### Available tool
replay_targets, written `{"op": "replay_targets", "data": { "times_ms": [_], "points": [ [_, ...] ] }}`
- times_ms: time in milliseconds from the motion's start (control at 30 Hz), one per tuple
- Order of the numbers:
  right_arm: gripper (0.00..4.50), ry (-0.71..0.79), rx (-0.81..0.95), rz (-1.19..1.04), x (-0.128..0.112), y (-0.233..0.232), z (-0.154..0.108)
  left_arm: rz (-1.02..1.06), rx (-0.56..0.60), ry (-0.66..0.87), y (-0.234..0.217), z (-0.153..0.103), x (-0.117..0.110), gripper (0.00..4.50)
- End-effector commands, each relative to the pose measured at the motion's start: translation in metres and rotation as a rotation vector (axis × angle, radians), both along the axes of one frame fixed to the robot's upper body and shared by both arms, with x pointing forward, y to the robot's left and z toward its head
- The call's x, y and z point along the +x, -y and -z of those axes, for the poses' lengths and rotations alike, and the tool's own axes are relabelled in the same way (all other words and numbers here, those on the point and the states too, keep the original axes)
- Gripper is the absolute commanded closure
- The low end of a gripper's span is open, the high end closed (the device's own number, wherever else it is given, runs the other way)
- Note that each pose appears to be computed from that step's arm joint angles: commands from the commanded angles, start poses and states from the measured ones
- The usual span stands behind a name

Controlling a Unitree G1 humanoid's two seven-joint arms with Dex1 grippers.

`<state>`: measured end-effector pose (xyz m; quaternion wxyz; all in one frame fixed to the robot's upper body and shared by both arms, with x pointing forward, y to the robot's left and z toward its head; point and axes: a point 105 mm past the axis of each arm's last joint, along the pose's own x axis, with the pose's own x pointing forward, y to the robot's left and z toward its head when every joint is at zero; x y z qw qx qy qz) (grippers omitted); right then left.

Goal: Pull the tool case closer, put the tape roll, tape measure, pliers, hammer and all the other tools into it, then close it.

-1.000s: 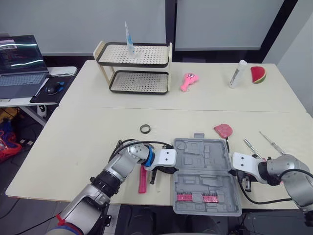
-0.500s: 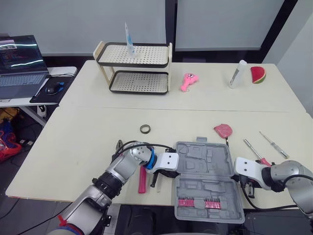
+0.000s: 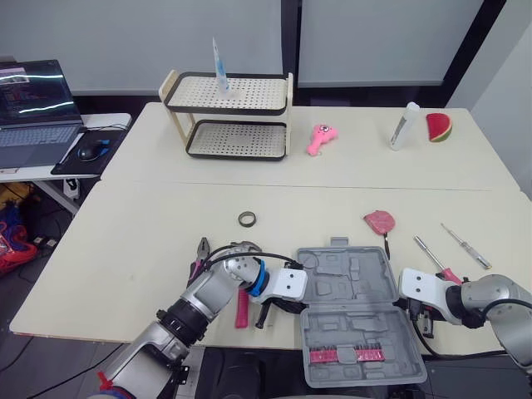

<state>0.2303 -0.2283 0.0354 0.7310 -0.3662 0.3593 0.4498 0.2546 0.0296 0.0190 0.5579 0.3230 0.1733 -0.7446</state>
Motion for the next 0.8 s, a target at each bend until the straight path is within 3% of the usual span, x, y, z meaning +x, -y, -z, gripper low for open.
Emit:
{"op": "replay_targets", "data": {
  "times_ms": [33, 500, 800],
  "points": [
    [4.46, 0.021, 0.087, -0.102, -0.004, -0.027, -0.007, 0.033, -0.027, 0.048, 0.016, -0.004, 0.001, 4.50],
    [4.46, 0.022, 0.055, -0.084, 0.000, -0.014, -0.004, -0.003, 0.035, 0.096, 0.003, 0.001, 0.012, 4.50],
    [4.46, 0.042, 0.017, -0.068, 0.009, 0.006, -0.010, -0.041, 0.047, 0.092, -0.016, -0.014, 0.018, 4.50]
  ]
}}
